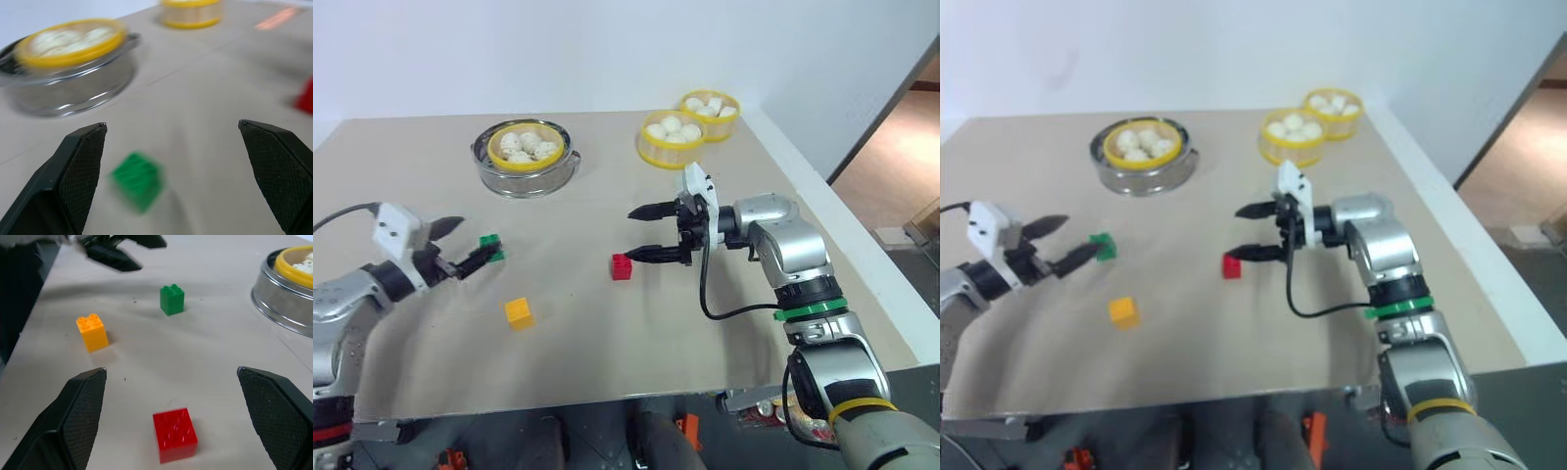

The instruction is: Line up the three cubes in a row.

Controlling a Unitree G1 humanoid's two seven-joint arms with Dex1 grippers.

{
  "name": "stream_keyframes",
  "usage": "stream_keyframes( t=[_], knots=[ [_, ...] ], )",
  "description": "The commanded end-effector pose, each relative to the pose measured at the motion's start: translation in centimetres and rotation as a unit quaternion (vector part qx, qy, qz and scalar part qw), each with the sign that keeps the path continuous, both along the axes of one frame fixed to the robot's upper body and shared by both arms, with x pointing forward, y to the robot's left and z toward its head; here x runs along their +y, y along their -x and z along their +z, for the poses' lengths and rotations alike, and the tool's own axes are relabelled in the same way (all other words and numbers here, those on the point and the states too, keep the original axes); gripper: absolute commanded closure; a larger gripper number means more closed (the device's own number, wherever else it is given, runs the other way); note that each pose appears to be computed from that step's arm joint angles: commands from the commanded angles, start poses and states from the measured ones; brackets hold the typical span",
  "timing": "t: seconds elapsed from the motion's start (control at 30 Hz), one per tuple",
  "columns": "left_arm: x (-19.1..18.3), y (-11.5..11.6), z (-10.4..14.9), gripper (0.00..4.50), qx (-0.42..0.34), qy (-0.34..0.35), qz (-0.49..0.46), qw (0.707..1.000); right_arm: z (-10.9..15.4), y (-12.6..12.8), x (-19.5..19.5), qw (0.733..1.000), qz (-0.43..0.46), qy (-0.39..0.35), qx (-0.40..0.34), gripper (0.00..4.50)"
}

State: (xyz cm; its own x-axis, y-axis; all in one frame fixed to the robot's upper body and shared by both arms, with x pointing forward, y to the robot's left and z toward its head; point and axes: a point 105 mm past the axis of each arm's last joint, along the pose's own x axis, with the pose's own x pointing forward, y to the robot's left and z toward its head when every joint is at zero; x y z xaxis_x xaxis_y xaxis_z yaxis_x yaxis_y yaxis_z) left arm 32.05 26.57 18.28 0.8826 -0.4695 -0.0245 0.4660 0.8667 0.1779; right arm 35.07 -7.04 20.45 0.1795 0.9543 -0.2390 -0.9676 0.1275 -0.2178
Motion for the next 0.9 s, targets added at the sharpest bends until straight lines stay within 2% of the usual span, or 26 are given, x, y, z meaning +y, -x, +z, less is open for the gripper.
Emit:
stream_keyframes(
  t=[0.03,0.17,0.33,0.7,0.9],
  knots=[
    [0.8,-0.6,0.9,0.00,-0.018,0.016,0.026,0.999,1.8,0.0,0.1,0.998,-0.009,-0.014,-0.054,0.06],
    [-0.5,-0.7,0.3,0.00,-0.011,0.044,0.030,0.999,1.7,-0.3,-0.1,0.997,-0.022,-0.015,-0.071,0.06],
    [-1.1,-0.5,-0.1,0.00,0.000,0.066,0.089,0.994,1.3,-0.3,-0.6,0.996,-0.029,-0.010,-0.079,0.06],
    [-2.6,-0.4,0.8,0.00,0.006,0.127,0.207,0.970,1.5,-0.5,-1.1,0.996,-0.030,-0.009,-0.081,0.06],
    [-4.5,-0.1,-0.7,0.00,0.044,0.136,0.248,0.958,1.4,-0.9,-1.1,0.996,-0.030,-0.008,-0.083,0.06]
  ],
)
